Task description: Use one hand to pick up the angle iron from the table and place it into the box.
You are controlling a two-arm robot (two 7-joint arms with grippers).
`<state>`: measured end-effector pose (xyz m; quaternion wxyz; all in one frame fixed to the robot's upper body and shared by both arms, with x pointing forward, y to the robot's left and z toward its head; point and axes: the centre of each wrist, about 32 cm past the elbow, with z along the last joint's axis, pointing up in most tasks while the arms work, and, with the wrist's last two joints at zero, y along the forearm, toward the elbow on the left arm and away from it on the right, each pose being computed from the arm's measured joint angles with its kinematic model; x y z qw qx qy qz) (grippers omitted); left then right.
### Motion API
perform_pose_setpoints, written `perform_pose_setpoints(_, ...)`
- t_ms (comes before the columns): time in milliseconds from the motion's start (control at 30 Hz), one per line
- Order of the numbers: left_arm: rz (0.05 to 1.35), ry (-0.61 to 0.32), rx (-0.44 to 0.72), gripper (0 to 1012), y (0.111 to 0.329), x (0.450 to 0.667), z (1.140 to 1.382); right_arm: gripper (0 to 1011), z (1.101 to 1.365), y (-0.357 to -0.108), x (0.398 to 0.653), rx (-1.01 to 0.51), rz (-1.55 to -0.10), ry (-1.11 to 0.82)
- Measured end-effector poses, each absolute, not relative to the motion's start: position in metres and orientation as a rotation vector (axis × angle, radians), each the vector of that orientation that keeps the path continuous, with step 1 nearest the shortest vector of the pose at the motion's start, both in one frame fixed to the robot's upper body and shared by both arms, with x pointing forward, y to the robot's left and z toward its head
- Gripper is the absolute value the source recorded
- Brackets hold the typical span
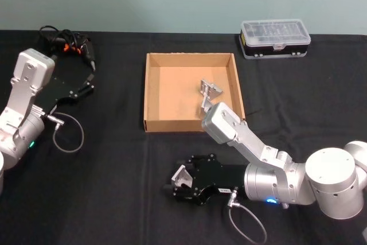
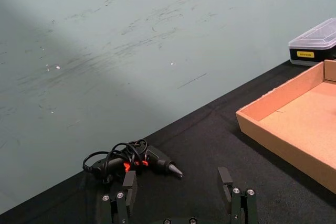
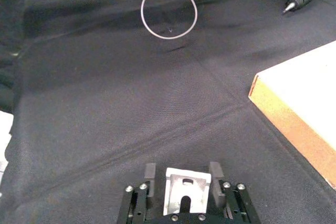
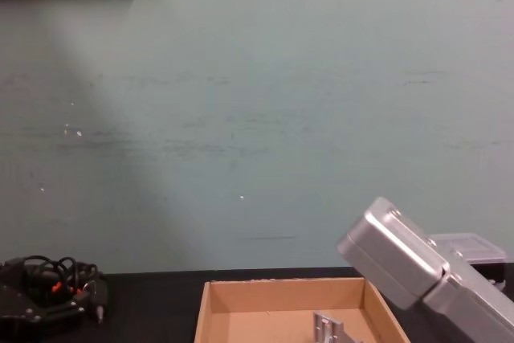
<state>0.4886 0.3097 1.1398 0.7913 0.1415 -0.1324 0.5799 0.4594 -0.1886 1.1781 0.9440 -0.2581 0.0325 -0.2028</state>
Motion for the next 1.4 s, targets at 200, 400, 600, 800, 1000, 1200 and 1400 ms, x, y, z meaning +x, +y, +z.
perform_pose_setpoints(200, 1.248, -0.285, 0.304, 1000, 0.31, 0.489, 1.14, 483, 1.179, -0.189, 0.46, -0.523, -0.412, 0.063)
perform_pose_setpoints(400, 1.248, -0.285, 0.304, 1000, 0.31, 0.489, 1.14, 458, 1.179, -0.19, 0.461, -0.521, -0.411, 0.061)
perform_pose_setpoints(600, 1.248, -0.285, 0.304, 1000, 0.31, 0.489, 1.14, 458, 1.18, -0.19, 0.461, -0.513, -0.413, 0.061)
perform_pose_setpoints(800, 1.248, -0.285, 0.304, 1000, 0.31, 0.489, 1.14, 458, 1.193, -0.188, 0.467, -0.468, -0.419, 0.034)
perform_pose_setpoints(1000, 1.248, -0.285, 0.304, 1000, 0.31, 0.489, 1.14, 458, 1.221, -0.185, 0.484, -0.386, -0.455, -0.045)
perform_pose_setpoints(1200, 1.248, -0.285, 0.304, 1000, 0.31, 0.489, 1.14, 458, 1.234, -0.185, 0.503, -0.349, -0.501, -0.099)
perform_pose_setpoints(1400, 1.248, -0.285, 0.304, 1000, 0.31, 0.489, 1.14, 458, 1.234, -0.184, 0.526, -0.335, -0.564, -0.132)
